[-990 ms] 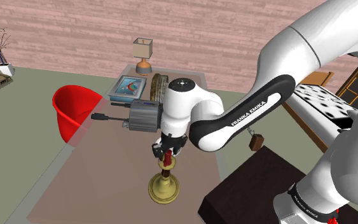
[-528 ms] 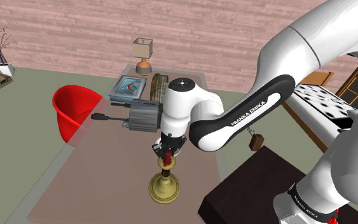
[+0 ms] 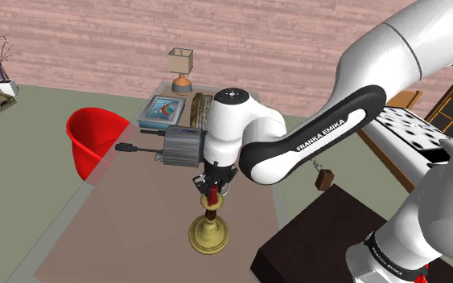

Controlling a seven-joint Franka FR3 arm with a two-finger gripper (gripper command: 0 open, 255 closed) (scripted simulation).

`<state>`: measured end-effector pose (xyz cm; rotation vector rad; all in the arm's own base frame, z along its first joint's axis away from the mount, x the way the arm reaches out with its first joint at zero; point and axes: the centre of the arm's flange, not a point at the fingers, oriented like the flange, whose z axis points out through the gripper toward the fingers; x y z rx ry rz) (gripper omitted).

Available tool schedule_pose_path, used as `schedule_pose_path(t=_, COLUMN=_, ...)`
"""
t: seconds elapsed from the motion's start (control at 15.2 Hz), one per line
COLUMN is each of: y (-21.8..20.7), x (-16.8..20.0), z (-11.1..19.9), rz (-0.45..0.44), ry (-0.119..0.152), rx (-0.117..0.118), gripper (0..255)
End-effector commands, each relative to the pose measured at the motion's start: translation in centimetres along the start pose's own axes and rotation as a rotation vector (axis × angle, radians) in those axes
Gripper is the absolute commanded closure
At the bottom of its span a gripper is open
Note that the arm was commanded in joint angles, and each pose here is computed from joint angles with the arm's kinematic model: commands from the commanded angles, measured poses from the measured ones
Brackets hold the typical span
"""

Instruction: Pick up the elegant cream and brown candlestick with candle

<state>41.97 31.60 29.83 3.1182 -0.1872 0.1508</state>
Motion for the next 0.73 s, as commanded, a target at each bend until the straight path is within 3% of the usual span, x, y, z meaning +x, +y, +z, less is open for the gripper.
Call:
schedule_pose_path(t=0.0, y=0.0, x=0.1, z=-1.2, rz=0.000, ry=0.000, rx=0.000, gripper=255)
schedule_pose_path(t=0.66, y=0.1, x=0.5, z=-5.5, rz=0.000, ry=0.000, rx=0.001, gripper=255)
